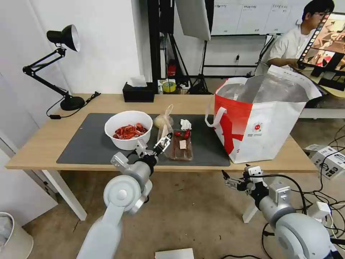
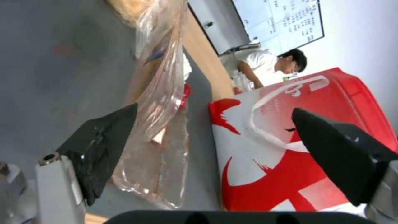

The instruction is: Pick up the trash from the table and place it into the takeout bag.

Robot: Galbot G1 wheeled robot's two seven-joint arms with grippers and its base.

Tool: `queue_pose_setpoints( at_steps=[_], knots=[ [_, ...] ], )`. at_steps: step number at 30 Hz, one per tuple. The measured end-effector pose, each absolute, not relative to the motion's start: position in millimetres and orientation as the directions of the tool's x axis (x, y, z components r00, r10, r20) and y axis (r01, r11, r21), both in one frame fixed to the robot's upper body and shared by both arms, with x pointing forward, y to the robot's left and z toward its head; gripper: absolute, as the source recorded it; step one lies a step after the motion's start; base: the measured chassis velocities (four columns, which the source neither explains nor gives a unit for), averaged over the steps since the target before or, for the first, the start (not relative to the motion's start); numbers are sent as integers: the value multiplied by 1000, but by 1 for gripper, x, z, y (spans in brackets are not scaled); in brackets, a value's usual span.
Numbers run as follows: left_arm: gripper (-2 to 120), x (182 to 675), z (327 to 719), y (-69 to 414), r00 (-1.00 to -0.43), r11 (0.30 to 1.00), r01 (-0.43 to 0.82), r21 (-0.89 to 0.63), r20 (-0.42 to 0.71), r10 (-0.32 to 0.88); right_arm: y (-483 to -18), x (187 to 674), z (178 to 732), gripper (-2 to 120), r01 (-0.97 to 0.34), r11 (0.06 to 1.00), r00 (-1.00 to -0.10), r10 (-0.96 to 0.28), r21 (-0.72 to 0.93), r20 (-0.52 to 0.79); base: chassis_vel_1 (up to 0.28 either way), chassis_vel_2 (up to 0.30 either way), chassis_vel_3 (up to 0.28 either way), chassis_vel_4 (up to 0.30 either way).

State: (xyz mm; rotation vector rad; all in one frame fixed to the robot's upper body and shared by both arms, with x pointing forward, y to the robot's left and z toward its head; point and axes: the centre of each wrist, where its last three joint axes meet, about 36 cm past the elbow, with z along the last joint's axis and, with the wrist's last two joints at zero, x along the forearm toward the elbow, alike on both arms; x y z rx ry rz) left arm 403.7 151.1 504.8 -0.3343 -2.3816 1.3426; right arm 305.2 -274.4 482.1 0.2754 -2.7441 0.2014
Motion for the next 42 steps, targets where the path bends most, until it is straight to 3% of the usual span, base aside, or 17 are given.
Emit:
queue_pose_setpoints(
  at_steps=[22, 42],
  knots=[
    [100, 412, 506, 130, -878, 498, 52, -866, 197, 435, -276, 305, 481, 100, -208, 973, -911, -155, -103, 382, 0, 0, 0, 0],
    [100, 422, 504, 83, -818, 502, 103, -859, 214, 533, -280, 296, 484, 100, -188, 977, -917, -139, -99, 374, 0, 0, 0, 0]
  ],
)
